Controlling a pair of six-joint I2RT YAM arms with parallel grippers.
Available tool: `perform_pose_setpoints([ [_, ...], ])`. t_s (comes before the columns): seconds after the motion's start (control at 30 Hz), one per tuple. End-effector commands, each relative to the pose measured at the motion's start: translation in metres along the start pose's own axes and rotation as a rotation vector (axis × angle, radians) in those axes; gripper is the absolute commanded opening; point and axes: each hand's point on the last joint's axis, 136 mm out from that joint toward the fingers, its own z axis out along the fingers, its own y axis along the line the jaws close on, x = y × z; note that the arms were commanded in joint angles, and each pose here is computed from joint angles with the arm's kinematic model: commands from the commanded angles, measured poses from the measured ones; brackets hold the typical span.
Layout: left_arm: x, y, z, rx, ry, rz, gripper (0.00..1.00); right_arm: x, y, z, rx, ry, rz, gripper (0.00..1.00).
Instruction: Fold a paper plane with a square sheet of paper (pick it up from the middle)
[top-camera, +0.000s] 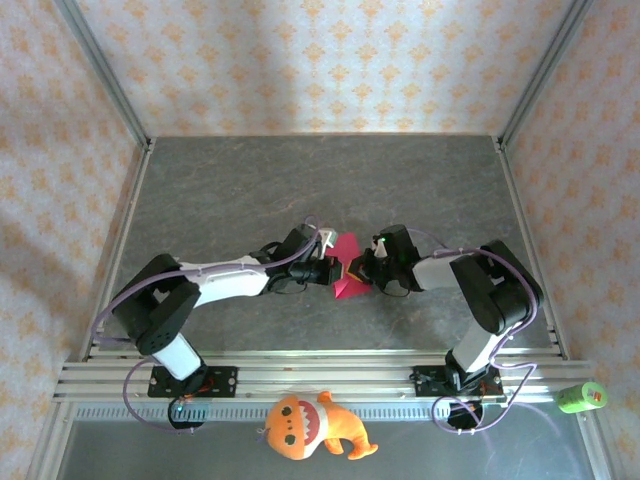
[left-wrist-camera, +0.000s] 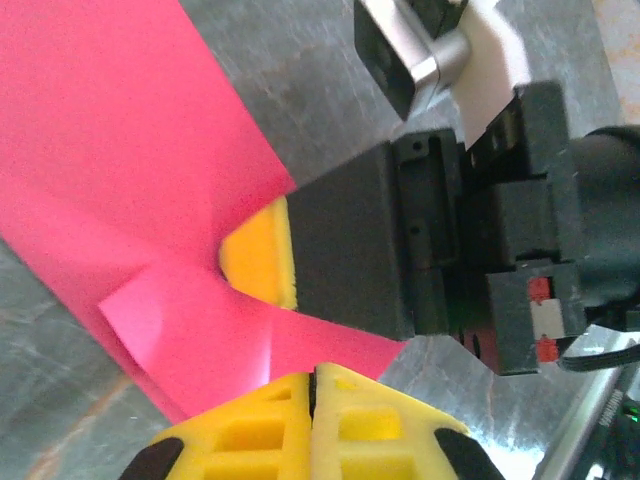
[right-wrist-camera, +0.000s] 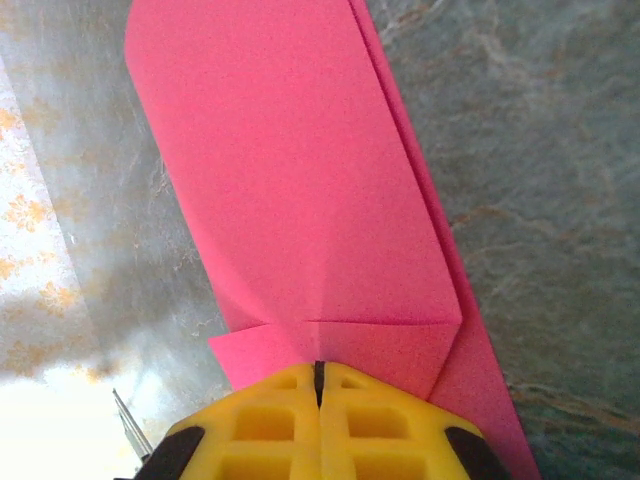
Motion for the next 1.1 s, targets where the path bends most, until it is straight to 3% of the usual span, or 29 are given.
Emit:
perform_pose_setpoints([
  [0.0,0.011,-0.016,0.011,0.098,0.065,-0.059,0.06,0.021,-0.044,0.000,0.137,0.047,0.087,0.00],
  [0.5,0.032,0.000,0.034,0.095,0.145,-0.122,0.06,0.022,-0.045,0.000,0.139,0.050,0.083,0.00],
  [1.07,0.056,0.005,0.029,0.121,0.182,-0.157,0.06,0.022,-0.045,0.001,0.144,0.059,0.078,0.00],
])
